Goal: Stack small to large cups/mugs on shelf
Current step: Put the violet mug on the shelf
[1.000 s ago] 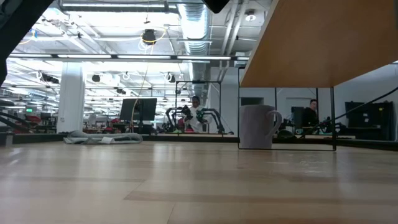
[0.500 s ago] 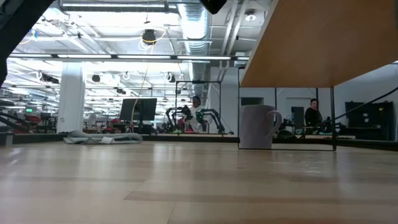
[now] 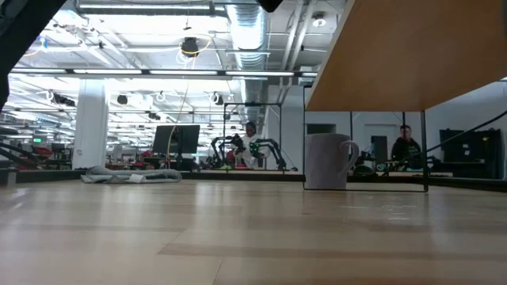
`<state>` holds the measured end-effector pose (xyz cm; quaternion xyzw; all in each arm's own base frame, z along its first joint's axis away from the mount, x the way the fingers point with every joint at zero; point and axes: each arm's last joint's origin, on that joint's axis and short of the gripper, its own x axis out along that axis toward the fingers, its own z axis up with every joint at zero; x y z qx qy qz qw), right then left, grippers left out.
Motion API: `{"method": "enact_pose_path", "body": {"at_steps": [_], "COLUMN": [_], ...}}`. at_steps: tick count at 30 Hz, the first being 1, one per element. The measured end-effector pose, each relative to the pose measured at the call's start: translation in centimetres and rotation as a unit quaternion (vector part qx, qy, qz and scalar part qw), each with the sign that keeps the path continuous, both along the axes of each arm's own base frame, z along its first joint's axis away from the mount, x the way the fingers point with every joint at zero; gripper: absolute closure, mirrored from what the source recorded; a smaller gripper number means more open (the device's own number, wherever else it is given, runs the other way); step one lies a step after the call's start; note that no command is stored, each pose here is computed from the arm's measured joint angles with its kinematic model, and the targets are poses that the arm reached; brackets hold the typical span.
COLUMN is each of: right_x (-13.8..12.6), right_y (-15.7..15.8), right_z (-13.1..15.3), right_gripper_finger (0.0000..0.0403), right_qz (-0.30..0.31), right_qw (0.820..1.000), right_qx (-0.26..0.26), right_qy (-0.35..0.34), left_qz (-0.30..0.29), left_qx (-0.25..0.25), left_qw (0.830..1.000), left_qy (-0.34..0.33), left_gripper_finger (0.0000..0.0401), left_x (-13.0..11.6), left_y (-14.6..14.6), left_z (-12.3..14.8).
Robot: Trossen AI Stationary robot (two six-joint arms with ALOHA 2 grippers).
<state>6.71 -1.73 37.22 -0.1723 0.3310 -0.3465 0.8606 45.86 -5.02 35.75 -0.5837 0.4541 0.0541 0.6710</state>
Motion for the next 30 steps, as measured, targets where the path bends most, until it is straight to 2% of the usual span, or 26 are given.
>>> {"method": "enact_pose_path", "body": {"at_steps": [10, 30], "right_x": [0.0, 0.2], "right_y": [0.0, 0.0], "right_z": [0.0, 0.2], "right_gripper_finger": [0.0138, 0.0138], "right_qz": [0.0, 0.0], "right_qw": [1.0, 1.0], "right_qx": [0.0, 0.001], "right_qy": [-0.002, -0.017], "left_qz": [-0.006, -0.016], "left_qx": [0.047, 0.055], "left_qw": [0.999, 0.997], "left_qy": [0.004, 0.057], "left_gripper_finger": [0.0276, 0.0276], "left_x": [-1.5, -1.8], "left_y": [0.3, -0.9], "left_z": [1.0, -0.3]}}
